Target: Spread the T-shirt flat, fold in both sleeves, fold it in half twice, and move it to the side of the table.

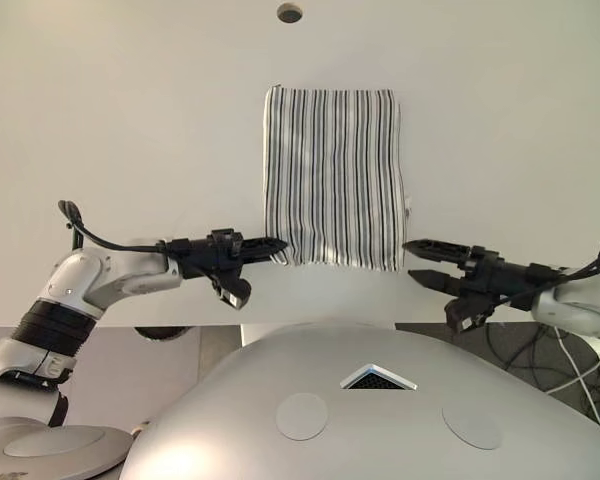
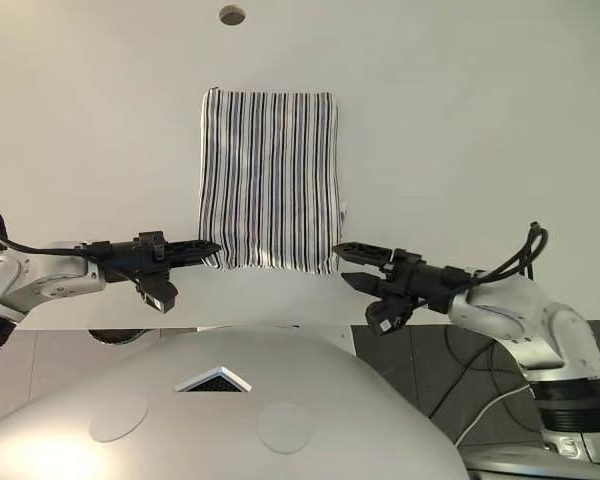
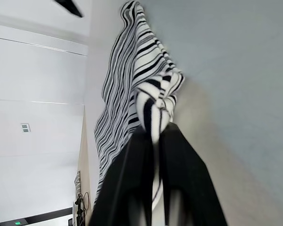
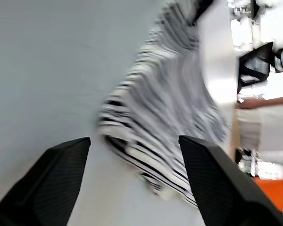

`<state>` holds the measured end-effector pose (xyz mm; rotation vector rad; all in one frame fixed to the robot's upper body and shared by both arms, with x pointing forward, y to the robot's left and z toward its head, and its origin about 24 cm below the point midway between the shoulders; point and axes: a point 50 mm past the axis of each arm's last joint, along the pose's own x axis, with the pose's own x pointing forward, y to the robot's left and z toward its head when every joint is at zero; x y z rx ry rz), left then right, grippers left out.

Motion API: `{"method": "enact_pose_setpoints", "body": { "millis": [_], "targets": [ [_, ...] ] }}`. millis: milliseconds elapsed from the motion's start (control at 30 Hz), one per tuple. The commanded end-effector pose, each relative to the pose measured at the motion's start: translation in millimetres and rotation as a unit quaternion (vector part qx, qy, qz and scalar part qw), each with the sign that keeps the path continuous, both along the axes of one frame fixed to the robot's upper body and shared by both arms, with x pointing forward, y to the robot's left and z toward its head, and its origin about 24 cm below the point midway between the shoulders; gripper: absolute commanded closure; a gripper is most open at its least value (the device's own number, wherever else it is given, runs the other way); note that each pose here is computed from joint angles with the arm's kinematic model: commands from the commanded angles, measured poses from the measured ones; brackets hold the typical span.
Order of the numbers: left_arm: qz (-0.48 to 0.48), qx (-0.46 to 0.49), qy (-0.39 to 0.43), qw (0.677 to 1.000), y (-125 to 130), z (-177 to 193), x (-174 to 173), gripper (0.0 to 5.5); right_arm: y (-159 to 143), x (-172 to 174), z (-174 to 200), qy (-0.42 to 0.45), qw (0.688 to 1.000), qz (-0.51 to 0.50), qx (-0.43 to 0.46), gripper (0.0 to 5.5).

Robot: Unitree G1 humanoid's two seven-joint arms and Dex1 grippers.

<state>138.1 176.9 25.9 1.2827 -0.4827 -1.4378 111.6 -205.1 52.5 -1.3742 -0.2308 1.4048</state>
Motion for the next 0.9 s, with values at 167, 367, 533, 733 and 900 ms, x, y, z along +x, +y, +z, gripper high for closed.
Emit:
{"method": "enact_pose_setpoints", "body": {
  "millis": [167,367,533,733,900],
  "targets": [
    [-0.014,0.066,0.033,0.997,6.3,-25.0,-16.9,5.43,0.8,14.2,-37.4,-0.033,0.996,0.063,-0.051,1.95],
    [-0.017,0.061,0.026,0.998,2.2,-24.8,-16.0,5.43,6.5,14.4,-47.0,-0.025,0.996,0.076,-0.047,1.95],
    [-0.018,0.055,0.023,0.998,-0.5,-25.0,-16.6,5.43,12.0,12.2,-53.0,-0.01,0.995,0.086,-0.041,1.95],
    [-0.017,0.048,0.022,0.998,-1.4,-24.0,-17.3,5.43,13.2,9.2,-60.4,0.021,0.996,0.079,-0.04,2.63],
    [-0.011,0.044,0.019,0.999,0.7,-22.4,-17.2,5.43,11.3,15.2,-60.6,0.035,0.997,0.06,-0.039,3.84]
  ]
}}
